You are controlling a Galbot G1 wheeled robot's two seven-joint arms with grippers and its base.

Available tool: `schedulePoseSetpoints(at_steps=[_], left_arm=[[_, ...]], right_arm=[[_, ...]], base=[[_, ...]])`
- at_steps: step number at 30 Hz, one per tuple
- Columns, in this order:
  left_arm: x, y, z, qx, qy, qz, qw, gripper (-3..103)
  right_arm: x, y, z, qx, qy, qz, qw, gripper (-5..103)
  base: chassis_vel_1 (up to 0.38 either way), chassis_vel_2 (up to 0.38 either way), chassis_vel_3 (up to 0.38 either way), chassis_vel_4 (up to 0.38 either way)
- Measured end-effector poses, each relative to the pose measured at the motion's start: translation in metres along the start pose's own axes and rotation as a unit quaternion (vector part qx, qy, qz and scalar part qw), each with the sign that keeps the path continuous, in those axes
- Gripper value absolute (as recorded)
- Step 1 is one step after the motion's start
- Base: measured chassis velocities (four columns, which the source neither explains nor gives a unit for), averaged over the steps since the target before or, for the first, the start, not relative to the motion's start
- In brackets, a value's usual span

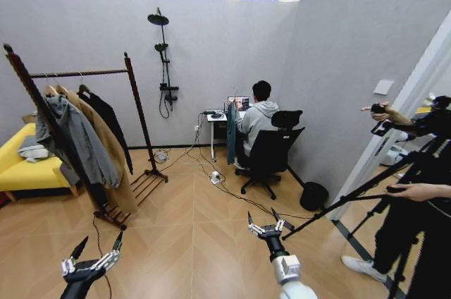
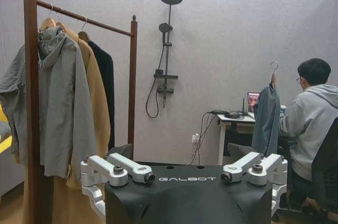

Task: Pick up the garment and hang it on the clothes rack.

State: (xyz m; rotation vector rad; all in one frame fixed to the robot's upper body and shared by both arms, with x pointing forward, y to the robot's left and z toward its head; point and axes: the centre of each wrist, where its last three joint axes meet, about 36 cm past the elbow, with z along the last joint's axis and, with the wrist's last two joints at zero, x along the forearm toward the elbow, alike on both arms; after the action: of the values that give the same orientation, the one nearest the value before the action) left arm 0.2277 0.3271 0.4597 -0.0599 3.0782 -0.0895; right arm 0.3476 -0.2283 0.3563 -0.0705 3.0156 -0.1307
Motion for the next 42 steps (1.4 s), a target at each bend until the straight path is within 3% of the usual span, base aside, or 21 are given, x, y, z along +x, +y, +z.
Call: schedulePoseSetpoints(at_steps=[7, 11, 13, 23, 34, 42], left_arm=[[0.000, 0.000, 0.000, 0.000, 0.000, 0.000, 1.0000, 100], [0.000, 0.000, 0.000, 0.000, 0.000, 0.000, 1.0000, 100], [0.000, 0.000, 0.000, 0.000, 0.000, 0.000, 1.0000, 100], [0.000, 0.000, 0.000, 0.000, 0.000, 0.000, 1.0000, 100], [0.000, 0.000, 0.000, 0.000, 0.000, 0.000, 1.0000, 100], [0.000, 0.000, 0.000, 0.000, 0.000, 0.000, 1.0000, 100]], right_arm=[[0.002, 0.000, -0.003, 0.001, 0.007, 0.000, 1.000, 100], [0.006, -0.002, -0.060, -0.040, 0.012, 0.001, 0.999, 100], [0.008, -0.005, -0.079, -0.043, 0.011, 0.003, 0.999, 100], [0.010, -0.049, -0.150, -0.020, -0.001, 0.018, 1.000, 100], [0.012, -0.048, -0.151, -0.016, -0.018, -0.016, 1.000, 100], [0.014, -0.048, -0.157, -0.019, -0.034, -0.012, 0.999, 100]], base=[[0.000, 0.000, 0.000, 0.000], [0.000, 0.000, 0.000, 0.000], [0.000, 0.000, 0.000, 0.000], [0.000, 0.000, 0.000, 0.000], [0.000, 0.000, 0.000, 0.000], [0.000, 0.000, 0.000, 0.000]])
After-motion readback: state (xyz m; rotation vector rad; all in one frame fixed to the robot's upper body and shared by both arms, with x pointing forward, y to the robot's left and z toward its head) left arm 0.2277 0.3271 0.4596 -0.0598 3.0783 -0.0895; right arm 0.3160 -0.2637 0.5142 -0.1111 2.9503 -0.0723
